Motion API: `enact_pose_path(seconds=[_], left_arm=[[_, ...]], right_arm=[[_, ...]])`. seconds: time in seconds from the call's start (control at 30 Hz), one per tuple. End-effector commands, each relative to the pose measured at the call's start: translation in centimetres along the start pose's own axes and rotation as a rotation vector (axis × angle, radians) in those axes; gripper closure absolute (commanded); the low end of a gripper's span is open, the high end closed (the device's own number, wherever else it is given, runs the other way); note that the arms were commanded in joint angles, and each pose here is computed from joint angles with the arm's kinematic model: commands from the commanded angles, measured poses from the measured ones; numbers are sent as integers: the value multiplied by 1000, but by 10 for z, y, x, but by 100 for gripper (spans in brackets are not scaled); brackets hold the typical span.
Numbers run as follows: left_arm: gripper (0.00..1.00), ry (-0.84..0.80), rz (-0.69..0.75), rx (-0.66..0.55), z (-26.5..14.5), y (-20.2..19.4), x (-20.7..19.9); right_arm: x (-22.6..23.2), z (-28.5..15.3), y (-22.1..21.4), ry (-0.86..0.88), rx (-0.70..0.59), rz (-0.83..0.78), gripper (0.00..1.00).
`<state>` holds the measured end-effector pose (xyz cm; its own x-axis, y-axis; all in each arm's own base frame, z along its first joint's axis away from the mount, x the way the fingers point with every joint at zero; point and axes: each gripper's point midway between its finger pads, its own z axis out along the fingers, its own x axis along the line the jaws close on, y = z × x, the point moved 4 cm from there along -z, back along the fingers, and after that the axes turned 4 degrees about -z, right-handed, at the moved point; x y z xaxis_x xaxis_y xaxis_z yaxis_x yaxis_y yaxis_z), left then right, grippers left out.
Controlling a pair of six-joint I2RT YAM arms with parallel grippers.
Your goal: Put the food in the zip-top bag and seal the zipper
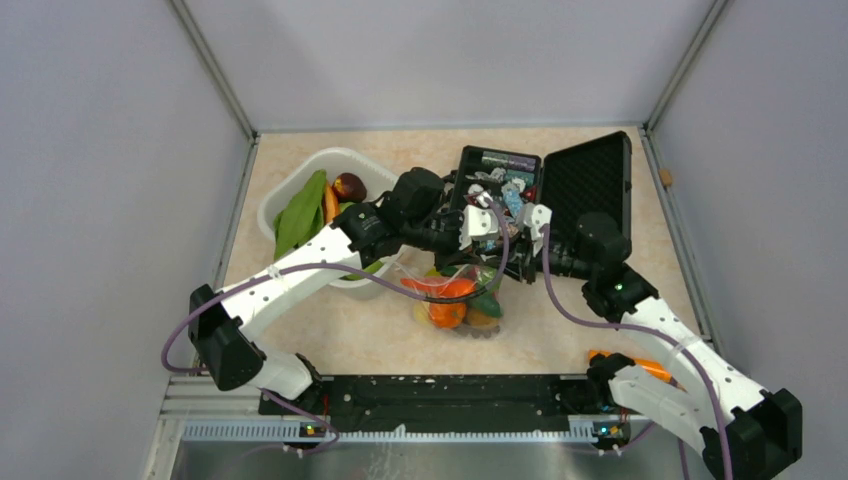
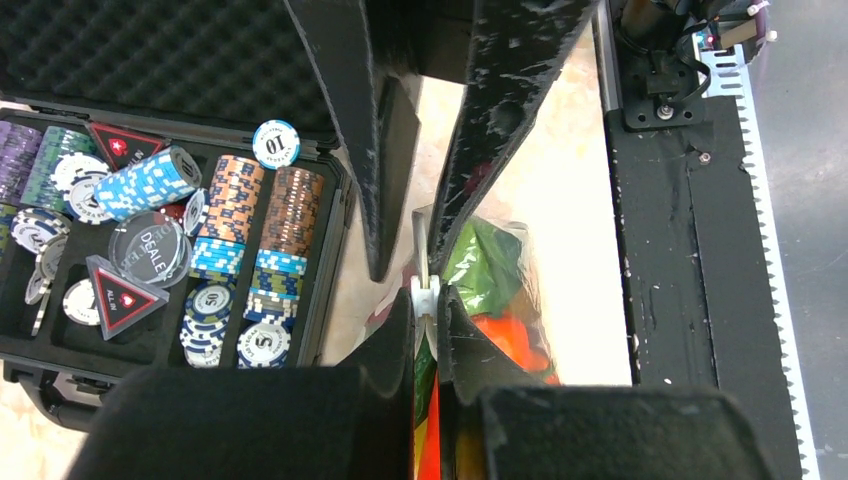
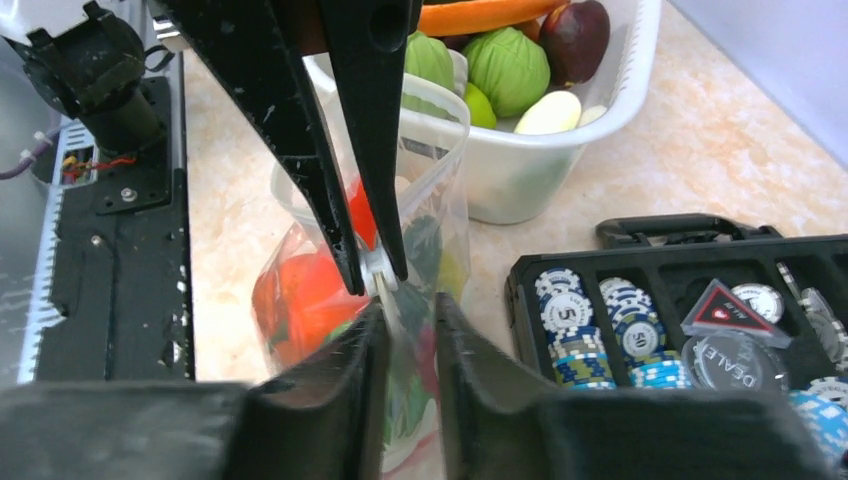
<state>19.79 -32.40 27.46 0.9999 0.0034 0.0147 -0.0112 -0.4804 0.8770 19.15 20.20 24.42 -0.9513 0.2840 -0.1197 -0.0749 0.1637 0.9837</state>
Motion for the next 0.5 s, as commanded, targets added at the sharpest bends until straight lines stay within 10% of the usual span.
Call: enact_pose_path(seconds=[0.0, 0.47], left_arm=[[100, -5, 15, -44, -6, 18, 0], [100, -10, 13, -46, -4, 20, 2]], right_arm=[[-4, 3, 14, 16, 25, -68, 89], [-1, 7, 20, 34, 53, -106, 94]])
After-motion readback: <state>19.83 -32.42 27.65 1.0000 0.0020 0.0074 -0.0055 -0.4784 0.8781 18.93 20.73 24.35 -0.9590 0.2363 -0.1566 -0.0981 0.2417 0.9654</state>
